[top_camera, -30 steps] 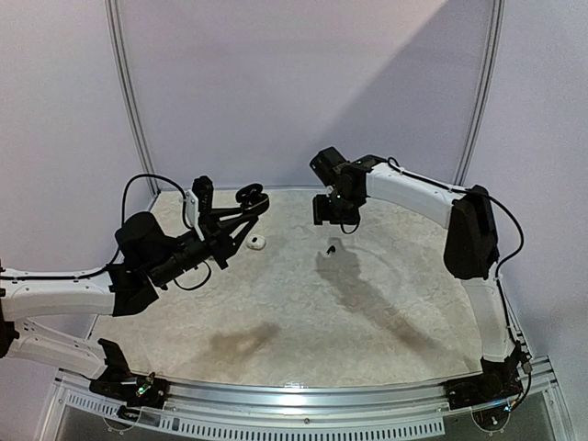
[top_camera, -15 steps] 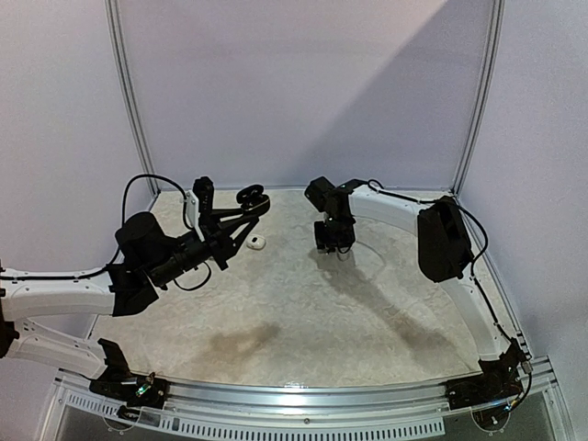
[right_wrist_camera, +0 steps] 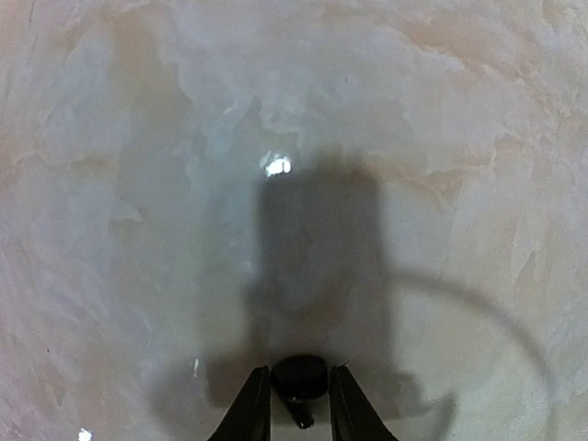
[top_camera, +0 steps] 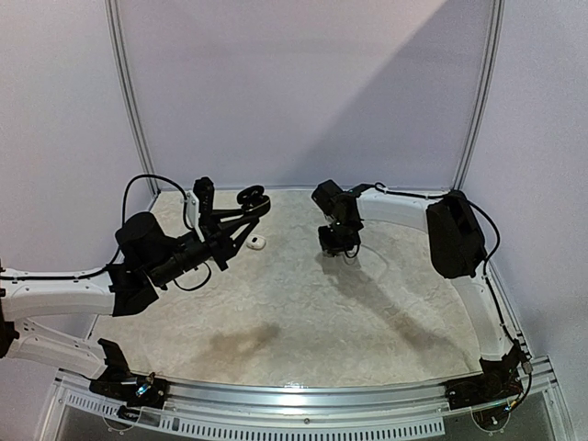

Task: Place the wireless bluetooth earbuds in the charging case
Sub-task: Move the left earbud to the center of the board.

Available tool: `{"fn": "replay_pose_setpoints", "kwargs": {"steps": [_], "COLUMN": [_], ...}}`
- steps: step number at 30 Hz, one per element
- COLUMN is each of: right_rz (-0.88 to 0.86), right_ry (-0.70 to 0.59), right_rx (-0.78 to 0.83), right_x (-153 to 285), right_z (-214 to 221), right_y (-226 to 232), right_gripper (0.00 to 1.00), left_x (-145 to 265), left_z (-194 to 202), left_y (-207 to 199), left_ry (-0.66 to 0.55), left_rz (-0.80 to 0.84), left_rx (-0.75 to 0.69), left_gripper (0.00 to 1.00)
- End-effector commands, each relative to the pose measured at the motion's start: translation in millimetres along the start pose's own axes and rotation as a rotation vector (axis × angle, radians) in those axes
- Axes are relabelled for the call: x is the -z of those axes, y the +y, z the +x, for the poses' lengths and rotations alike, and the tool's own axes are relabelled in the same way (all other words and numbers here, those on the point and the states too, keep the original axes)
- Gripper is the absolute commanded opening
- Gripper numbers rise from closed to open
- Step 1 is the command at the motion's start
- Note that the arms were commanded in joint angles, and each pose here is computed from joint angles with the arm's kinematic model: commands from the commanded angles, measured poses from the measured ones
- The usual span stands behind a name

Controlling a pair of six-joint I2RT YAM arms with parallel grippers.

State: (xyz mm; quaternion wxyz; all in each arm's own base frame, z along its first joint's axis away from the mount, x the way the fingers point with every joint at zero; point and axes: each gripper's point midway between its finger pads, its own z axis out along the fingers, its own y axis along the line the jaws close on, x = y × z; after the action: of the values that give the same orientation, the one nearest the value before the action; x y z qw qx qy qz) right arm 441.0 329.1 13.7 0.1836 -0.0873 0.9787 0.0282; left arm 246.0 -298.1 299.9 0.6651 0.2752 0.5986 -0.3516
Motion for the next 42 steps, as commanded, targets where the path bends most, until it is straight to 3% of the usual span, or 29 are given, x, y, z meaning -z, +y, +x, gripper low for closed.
{"fn": "replay_pose_setpoints", "kwargs": {"steps": [1,7,16,21,24,27,29,35,42], "right_rz": [-0.018,-0.055,-0.103,-0.136,-0.125,-0.108,-0.111,-0.015,0.029], "right_ry": [0.177,0.211,0.287,0.382,0.419,0.406,0.387,0.331,0.293], "right_rx": [0.136,0.197,0.199,0.205,0.183,0.167,0.168,0.122,-0.029], "right_x": [-9.6,0.0,26.9,42.9,52.4,66.6,76.4,96.0,78.2], "right_z": [62.5,95.2,138.2,178.4,190.8,179.4,164.7,117.6,91.2], "right_y": [2.4,9.4,12.0,13.2,6.4,6.9,13.3,18.6,16.4], "right_gripper": [0.21,0.16,0.16,0.21,0.33,0.49,0.53,0.55,0.53], "left_x": [3.7,3.4,3.6,4.6,4.2,3.9,3.7,5.5,5.9], "left_z": [7.3,5.8,4.9,6.6,6.7,7.9,6.9,5.9,6.8], "left_y": [1.3,1.0,0.7,1.3,1.6,1.3,0.5,0.7,-0.2], "left_ry": [0.026,0.021,0.02,0.025,0.024,0.027,0.024,0.024,0.027], "left_rz": [0.001,0.002,0.004,0.001,0.0,0.003,0.007,0.005,0.01], "left_rx": [0.001,0.0,0.0,0.003,0.003,0.006,0.007,0.002,0.003], "left_gripper": [0.0,0.0,0.0,0.0,0.0,0.0,0.0,0.0,0.0]}}
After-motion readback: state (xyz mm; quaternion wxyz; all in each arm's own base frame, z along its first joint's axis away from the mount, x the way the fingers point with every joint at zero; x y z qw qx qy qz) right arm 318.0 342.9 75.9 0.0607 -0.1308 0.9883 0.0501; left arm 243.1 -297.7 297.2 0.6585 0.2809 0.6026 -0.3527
